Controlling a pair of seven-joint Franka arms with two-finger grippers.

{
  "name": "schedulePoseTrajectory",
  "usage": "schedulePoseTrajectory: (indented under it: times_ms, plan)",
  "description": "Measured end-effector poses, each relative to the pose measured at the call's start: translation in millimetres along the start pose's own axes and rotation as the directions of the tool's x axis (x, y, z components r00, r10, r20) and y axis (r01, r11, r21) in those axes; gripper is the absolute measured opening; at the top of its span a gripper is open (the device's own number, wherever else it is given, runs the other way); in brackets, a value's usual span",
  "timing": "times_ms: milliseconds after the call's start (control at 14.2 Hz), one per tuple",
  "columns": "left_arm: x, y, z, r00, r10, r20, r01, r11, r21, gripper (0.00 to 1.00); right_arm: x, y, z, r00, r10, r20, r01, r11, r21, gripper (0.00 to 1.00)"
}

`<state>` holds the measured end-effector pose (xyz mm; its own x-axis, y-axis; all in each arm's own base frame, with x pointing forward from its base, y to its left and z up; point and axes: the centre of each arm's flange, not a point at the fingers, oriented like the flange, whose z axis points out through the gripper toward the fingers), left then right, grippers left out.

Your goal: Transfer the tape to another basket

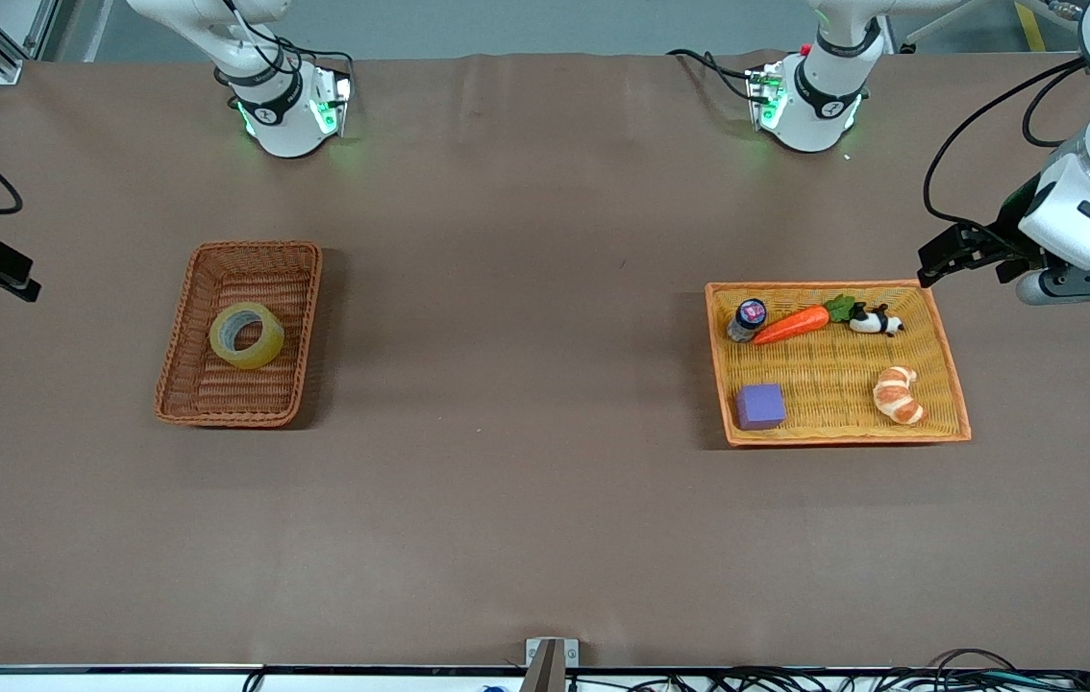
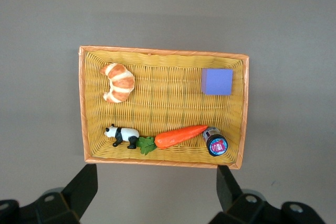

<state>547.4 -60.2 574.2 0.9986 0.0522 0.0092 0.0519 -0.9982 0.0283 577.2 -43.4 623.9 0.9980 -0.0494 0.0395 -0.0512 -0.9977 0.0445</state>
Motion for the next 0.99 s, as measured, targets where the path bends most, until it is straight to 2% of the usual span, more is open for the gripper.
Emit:
schedulePoseTrajectory:
  times_ms: [988]
  plan:
    - [0.9,-5.1,-0.5,1.000,-0.010,-0.001,0.010,1.000,0.000,1.00,-3.8,-9.1,3.8,1.000,-0.011,-0.006,0.011,1.000,0.011,1.00]
